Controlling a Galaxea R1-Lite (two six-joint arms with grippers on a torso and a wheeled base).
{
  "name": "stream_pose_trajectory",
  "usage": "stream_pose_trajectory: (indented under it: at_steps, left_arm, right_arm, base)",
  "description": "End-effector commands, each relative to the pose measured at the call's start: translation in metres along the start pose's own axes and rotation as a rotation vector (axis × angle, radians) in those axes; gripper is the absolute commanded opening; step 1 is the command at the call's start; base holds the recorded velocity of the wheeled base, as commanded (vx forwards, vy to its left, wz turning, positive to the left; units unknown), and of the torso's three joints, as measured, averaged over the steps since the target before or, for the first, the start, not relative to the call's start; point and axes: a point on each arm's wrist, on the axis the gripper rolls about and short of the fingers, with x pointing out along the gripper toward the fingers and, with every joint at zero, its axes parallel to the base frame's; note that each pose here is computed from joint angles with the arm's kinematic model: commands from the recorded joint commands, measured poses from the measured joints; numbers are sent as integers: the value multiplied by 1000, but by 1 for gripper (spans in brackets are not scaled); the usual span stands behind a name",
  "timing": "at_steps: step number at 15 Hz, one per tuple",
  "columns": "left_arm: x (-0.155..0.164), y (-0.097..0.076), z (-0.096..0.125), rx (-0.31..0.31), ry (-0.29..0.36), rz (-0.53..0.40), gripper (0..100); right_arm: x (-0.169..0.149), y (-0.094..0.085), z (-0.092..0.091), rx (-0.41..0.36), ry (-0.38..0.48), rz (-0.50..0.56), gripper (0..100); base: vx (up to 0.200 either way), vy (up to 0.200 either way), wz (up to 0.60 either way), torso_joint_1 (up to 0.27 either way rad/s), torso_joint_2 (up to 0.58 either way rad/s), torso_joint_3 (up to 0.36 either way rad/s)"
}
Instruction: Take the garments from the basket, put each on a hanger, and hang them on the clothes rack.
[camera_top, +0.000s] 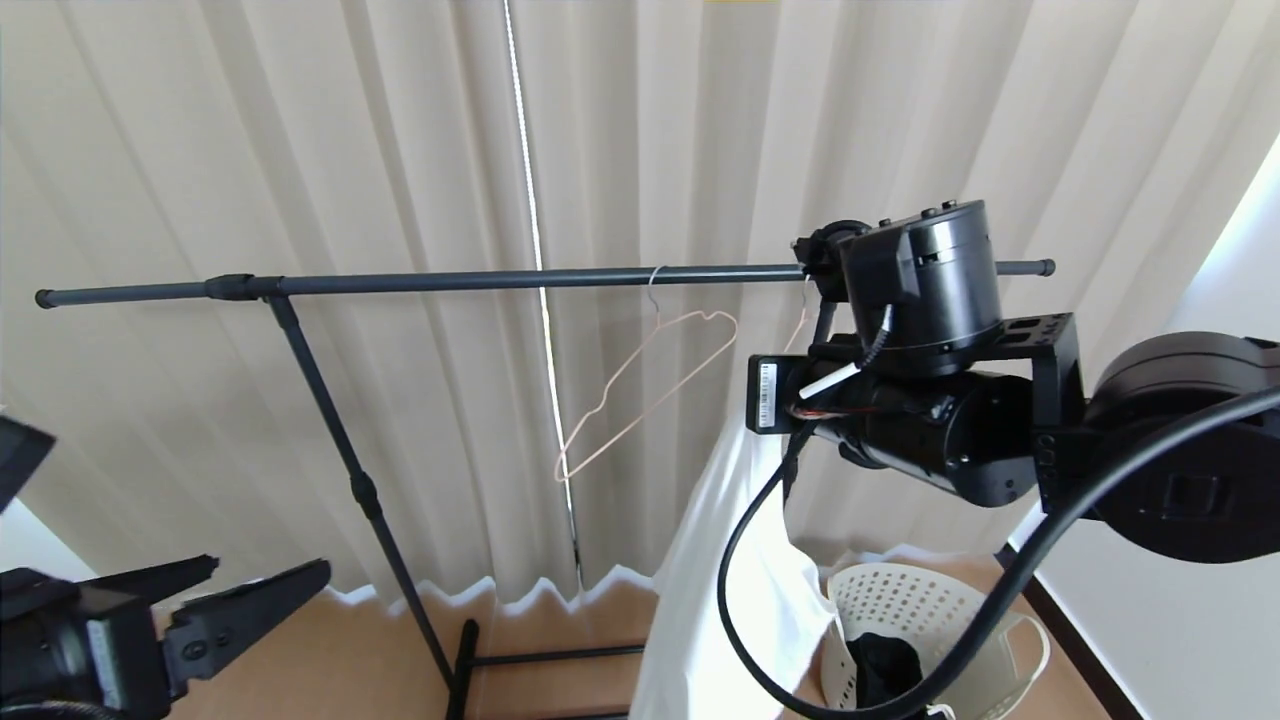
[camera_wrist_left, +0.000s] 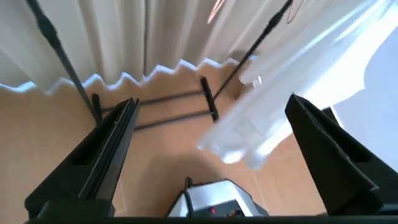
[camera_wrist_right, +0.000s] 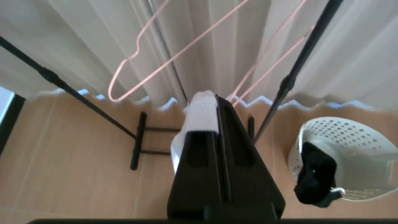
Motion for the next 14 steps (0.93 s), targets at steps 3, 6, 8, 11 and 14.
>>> stream_pose_trajectory:
  at_steps: [3,6,8,11,14]
  left_arm:
    - [47,-28,3,45,168,-56,100]
    - [76,-34,1,-23,226,-41,100]
    - [104,-49,0,-17,242,-70,100]
    - [132,-80,3,0,171,-107,100]
    - [148,-105,13,-6,124,-95,100]
  right_arm:
    - [4,23,-8,2,-21,34,0]
    - [11,42,-21,-14,2,62,0]
    - [26,54,-19,-1,-15,60,0]
    - [47,70,-16,63,-73,1,0]
    - [46,73,-14,74,-111,-48,0]
  base:
    - [0,0,0,0,0,0]
    - [0,0,0,0,0,0]
    - [0,0,0,0,0,0]
    - [0,0,0,0,0,0]
    - [0,0,0,0,0,0]
